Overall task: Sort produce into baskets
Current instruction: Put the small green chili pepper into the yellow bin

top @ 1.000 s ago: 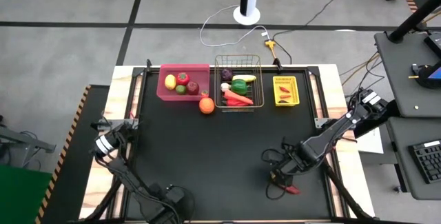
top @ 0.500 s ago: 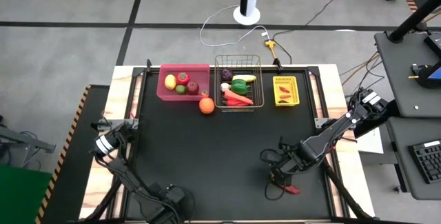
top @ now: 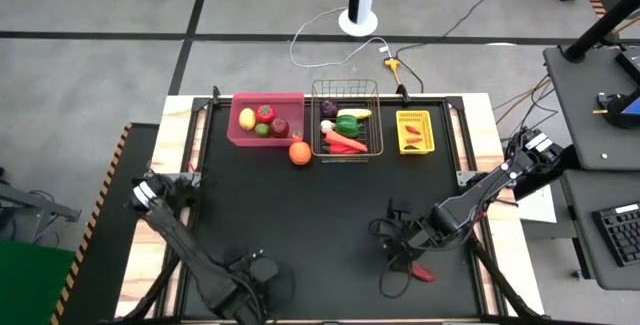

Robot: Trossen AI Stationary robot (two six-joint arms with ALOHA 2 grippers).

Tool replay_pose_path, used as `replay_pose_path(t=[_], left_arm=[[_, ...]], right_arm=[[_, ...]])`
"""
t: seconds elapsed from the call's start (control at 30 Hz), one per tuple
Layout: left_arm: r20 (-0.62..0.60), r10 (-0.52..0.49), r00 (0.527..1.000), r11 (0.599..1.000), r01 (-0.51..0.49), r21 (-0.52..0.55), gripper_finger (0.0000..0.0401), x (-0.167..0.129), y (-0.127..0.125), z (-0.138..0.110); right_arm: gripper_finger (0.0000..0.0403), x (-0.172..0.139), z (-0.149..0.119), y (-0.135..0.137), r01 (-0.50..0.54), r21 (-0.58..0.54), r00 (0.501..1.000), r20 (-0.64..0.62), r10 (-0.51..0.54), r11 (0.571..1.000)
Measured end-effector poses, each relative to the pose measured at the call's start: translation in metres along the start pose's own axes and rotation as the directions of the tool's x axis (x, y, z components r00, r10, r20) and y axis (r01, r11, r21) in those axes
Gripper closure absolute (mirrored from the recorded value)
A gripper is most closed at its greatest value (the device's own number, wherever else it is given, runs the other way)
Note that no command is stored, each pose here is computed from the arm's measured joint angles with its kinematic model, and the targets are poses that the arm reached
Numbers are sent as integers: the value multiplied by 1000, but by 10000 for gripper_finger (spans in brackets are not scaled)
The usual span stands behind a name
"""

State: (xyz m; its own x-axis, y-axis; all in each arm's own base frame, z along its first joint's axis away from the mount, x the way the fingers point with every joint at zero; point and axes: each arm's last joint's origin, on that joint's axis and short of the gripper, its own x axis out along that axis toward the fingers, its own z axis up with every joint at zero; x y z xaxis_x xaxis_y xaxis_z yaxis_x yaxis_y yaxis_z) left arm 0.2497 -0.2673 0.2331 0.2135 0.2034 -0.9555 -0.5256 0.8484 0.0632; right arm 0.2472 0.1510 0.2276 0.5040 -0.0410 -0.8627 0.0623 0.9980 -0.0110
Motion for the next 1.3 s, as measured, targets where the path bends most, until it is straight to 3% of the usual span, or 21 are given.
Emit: replay_pose_path(t=[0.17,0.37,0.53,0.7,0.8,0.87,1.1,1.23,1.3], left_arm=[[282,-14,959,998,-3,60,314,-28,21,25],[560,-46,827,981,-69,183,314,-65,41,45],[684,-51,727,918,-235,318,314,-87,52,53],[760,-12,650,876,-360,321,314,-97,61,62],[758,7,652,854,-399,335,314,-89,62,67],[733,-1,680,847,-389,362,314,-77,61,72],[700,-76,710,865,-303,401,314,-22,53,79],[743,-203,637,882,-211,422,314,2,46,75],[766,-302,567,881,-140,451,314,9,44,72]], right_arm=[[46,0,18,3,17,-105,981,192,3,994],[46,-8,42,11,78,-243,896,443,39,967],[46,-14,55,15,132,-324,821,566,80,937],[46,-18,63,12,178,-322,776,627,69,930],[46,-16,65,8,181,-306,775,629,56,935],[46,-15,67,5,184,-296,776,630,46,937],[46,-14,69,0,191,-281,776,629,30,940],[46,-14,69,1,190,-282,776,629,32,941],[46,-14,69,1,189,-282,776,629,33,941]])
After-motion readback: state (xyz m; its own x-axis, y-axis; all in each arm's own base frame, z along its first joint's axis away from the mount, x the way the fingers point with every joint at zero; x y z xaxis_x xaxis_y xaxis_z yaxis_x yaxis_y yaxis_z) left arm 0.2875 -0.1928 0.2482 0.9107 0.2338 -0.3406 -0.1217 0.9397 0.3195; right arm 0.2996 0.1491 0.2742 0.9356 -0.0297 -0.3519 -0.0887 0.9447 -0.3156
